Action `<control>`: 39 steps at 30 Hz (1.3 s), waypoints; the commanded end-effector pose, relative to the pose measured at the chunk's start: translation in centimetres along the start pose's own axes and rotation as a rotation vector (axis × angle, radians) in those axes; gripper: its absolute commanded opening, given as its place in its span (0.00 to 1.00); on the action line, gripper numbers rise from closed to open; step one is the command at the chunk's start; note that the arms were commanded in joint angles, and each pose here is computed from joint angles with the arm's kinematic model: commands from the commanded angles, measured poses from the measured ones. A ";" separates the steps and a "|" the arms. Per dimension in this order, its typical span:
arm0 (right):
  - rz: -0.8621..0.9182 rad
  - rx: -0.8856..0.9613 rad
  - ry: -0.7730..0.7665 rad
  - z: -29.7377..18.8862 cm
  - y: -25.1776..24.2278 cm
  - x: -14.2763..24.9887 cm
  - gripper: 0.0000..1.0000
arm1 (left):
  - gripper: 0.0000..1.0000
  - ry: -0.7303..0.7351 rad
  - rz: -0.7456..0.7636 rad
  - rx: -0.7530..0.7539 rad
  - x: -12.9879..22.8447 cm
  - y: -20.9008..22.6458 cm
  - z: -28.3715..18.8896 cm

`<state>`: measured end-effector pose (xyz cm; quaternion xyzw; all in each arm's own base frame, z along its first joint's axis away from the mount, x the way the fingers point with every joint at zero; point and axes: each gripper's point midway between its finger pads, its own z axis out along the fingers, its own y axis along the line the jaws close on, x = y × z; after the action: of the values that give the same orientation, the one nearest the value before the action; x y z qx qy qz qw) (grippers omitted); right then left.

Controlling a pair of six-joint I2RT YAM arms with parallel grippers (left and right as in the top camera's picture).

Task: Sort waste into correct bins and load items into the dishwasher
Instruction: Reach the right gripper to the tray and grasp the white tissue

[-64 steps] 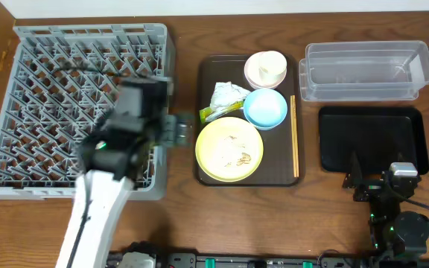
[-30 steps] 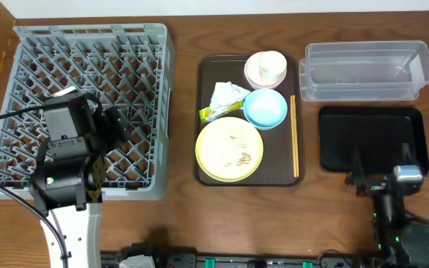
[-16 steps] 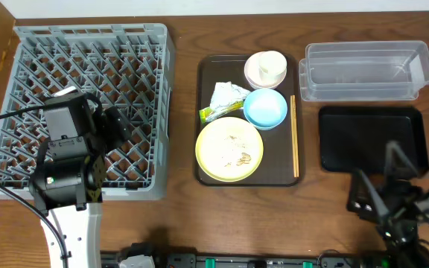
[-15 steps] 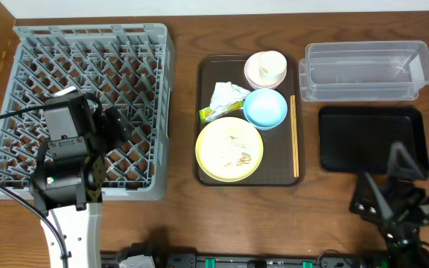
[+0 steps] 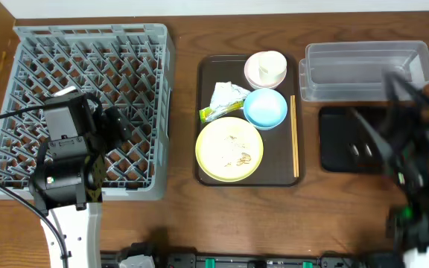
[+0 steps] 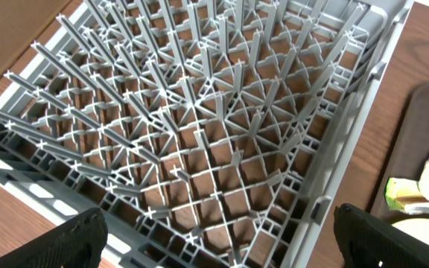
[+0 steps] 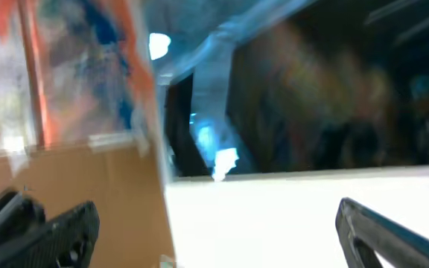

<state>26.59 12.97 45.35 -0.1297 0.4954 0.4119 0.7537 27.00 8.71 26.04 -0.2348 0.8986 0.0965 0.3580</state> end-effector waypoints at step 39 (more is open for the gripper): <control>0.137 0.418 1.409 9.1 -6.5 47.4 0.77 | 0.98 -0.020 -0.021 -0.007 -0.8 0.2 -0.5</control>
<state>45.52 37.71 9.76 -0.2211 0.9213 0.2104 0.2409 27.00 8.71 26.04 -0.2348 0.8986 0.0965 0.3580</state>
